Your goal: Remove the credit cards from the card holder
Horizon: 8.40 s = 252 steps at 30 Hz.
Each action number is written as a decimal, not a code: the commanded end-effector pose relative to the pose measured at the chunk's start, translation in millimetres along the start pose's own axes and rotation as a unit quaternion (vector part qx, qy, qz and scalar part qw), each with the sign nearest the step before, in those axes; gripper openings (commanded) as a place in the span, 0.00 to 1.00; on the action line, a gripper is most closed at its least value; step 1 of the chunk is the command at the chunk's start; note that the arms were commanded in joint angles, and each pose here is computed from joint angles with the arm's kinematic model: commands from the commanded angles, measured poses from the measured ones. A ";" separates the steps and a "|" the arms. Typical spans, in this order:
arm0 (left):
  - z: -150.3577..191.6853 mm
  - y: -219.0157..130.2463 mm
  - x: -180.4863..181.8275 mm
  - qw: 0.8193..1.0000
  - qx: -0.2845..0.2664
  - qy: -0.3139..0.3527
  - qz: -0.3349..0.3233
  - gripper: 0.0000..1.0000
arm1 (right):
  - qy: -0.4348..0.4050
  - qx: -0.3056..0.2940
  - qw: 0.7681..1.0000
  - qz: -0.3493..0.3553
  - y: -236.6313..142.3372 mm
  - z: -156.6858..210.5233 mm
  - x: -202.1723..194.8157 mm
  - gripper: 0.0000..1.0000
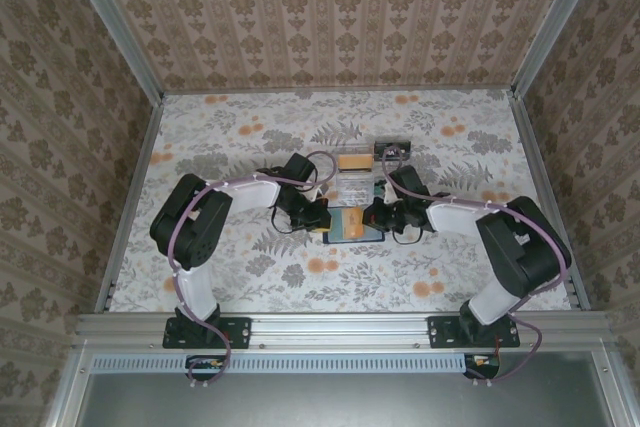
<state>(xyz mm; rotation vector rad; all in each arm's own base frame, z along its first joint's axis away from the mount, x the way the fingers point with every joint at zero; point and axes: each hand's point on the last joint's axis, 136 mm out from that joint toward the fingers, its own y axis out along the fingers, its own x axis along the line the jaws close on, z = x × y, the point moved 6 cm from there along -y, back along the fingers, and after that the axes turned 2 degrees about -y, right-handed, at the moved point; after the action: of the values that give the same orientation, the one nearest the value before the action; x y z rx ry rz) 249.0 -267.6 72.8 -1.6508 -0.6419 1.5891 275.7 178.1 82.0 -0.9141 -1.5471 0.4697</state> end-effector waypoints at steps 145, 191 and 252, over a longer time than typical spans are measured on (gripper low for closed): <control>-12.8 -45.9 -29.4 0.992 -0.100 -0.024 0.075 0.54 | -0.174 -0.024 0.961 0.213 -19.9 7.7 -6.9 0.41; -9.8 0.4 -18.9 0.998 -0.009 -0.013 0.053 0.44 | -0.139 0.005 0.968 0.210 9.1 17.7 -16.4 0.39; -7.6 -17.9 4.9 0.999 -0.049 -0.014 0.018 0.00 | -0.070 -0.039 0.996 0.046 9.5 0.3 51.8 0.23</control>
<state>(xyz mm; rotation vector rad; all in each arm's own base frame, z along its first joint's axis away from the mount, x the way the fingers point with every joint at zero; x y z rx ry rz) 260.3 -253.9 94.3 -1.7479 -0.7189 1.6381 276.5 211.3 105.4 -1.1052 -1.6684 0.6188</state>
